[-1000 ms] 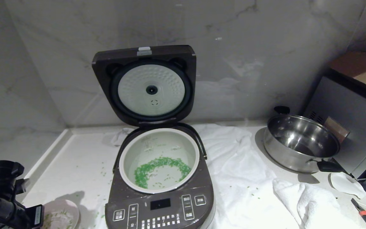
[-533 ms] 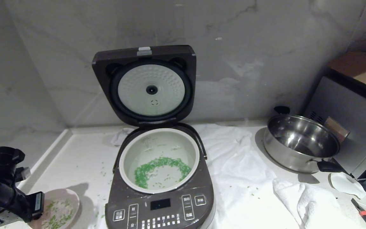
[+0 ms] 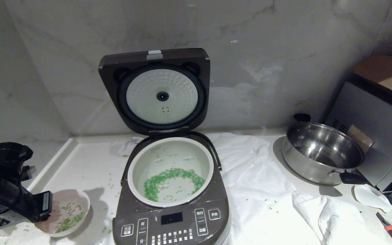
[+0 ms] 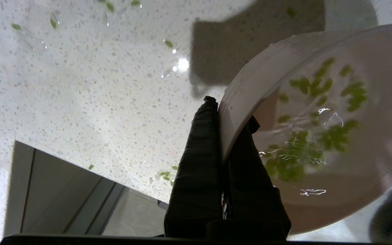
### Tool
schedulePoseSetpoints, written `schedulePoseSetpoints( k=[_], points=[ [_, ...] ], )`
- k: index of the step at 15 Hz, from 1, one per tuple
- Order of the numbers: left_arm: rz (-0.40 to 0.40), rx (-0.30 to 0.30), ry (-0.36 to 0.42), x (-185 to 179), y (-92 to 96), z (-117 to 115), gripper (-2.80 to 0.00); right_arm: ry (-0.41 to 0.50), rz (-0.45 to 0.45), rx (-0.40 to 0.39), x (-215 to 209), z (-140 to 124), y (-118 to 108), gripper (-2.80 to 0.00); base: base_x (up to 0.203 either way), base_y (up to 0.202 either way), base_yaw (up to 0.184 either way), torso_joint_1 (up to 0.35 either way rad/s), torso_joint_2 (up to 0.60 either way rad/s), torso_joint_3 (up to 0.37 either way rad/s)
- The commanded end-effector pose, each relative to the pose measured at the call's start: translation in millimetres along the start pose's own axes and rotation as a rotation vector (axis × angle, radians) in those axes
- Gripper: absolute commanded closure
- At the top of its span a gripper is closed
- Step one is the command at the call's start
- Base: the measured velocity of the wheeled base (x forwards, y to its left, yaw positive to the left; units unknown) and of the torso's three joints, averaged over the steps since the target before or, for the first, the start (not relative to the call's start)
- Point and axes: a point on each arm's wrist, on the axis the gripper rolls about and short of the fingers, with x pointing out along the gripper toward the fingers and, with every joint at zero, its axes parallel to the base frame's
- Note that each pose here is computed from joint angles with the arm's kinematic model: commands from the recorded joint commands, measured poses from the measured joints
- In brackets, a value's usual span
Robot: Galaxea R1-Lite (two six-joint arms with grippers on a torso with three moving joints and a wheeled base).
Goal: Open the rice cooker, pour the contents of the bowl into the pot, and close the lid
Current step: Pour the water from the bowl into the rice cooker
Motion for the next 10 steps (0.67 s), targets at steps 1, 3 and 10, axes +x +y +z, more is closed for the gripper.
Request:
schedulePoseSetpoints(
  k=[1,3,10],
  points=[
    [-0.010,-0.006,-0.038,-14.7,-5.3,16.0,0.00,0.000,0.001,0.000,0.0,-0.1,0.0,0.00,0.000,0.000,0.000,0.000,0.00,0.000],
    [-0.017,-0.008,-0.043,-25.2,-10.5,27.9,0.00,0.000,0.001,0.000,0.0,-0.1,0.0,0.00,0.000,0.000,0.000,0.000,0.00,0.000],
    [-0.068,0.015,-0.074,-48.2,-53.6,62.9,0.00,0.000,0.001,0.000,0.0,-0.1,0.0,0.00,0.000,0.000,0.000,0.000,0.00,0.000]
  ],
)
